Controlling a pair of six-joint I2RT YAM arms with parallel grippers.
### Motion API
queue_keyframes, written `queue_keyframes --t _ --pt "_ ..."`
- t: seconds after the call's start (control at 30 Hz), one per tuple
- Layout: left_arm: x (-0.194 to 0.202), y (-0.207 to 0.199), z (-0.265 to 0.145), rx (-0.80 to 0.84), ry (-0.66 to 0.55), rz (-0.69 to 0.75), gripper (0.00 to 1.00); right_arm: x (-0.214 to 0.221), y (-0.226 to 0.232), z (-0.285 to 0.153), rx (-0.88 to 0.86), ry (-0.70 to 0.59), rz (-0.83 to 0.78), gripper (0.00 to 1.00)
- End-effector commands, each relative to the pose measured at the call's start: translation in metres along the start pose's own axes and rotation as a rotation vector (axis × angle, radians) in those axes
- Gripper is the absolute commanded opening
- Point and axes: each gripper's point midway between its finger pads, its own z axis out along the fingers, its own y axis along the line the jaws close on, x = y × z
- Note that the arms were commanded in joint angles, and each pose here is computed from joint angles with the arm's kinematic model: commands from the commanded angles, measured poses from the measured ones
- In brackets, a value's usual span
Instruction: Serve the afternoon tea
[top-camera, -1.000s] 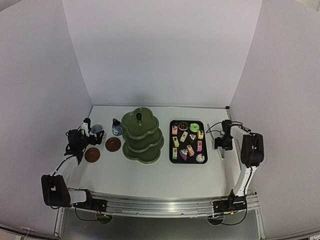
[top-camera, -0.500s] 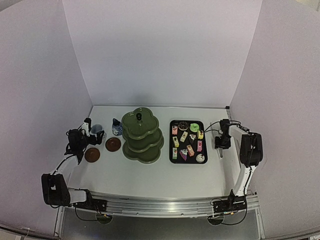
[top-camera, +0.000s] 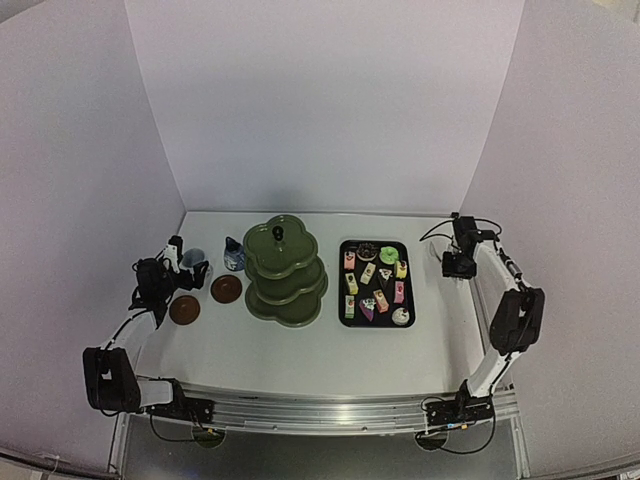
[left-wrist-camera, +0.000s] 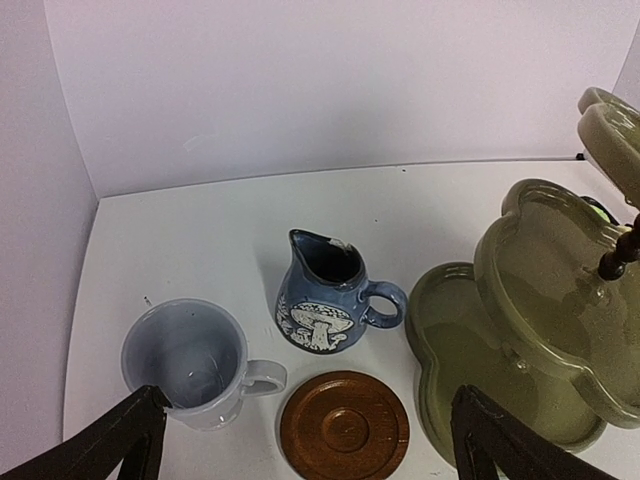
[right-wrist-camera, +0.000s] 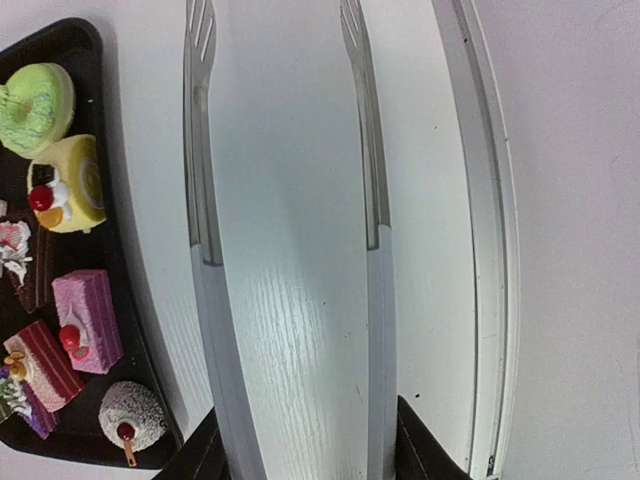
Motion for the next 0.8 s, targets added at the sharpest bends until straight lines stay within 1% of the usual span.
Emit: queue_keyframes --t 0.0,0.13,0.23,0.37,0.5,0.63,0.77 --pt "-0.039 -0.003 -0.003 0.016 -0.099 0.063 1.0 -0.002 0.011 -0.042 0.021 -0.059 -0.052 0.44" --pt "-0.049 -0.008 -0.008 0.029 -0.117 0.063 1.0 0.001 0.034 -0.067 0.036 -0.127 -0.164 0.44" --pt "-0.055 -0.012 -0.012 0.044 -0.133 0.057 0.99 0.013 0.045 -0.078 0.036 -0.145 -0.204 0.44" --pt "-0.056 -0.014 -0.014 0.055 -0.138 0.049 0.99 0.04 0.068 -0.089 -0.023 -0.131 -0.212 0.44" --pt "-0.055 -0.016 -0.015 0.066 -0.136 0.05 1.0 0.073 0.085 -0.093 -0.052 -0.084 -0.195 0.44" --pt "-0.054 -0.019 -0.015 0.082 -0.135 0.054 1.0 0.105 0.093 -0.097 -0.04 -0.042 -0.177 0.44" --pt "-0.052 -0.02 -0.013 0.094 -0.131 0.052 1.0 0.126 0.096 -0.098 -0.048 -0.027 -0.13 0.44"
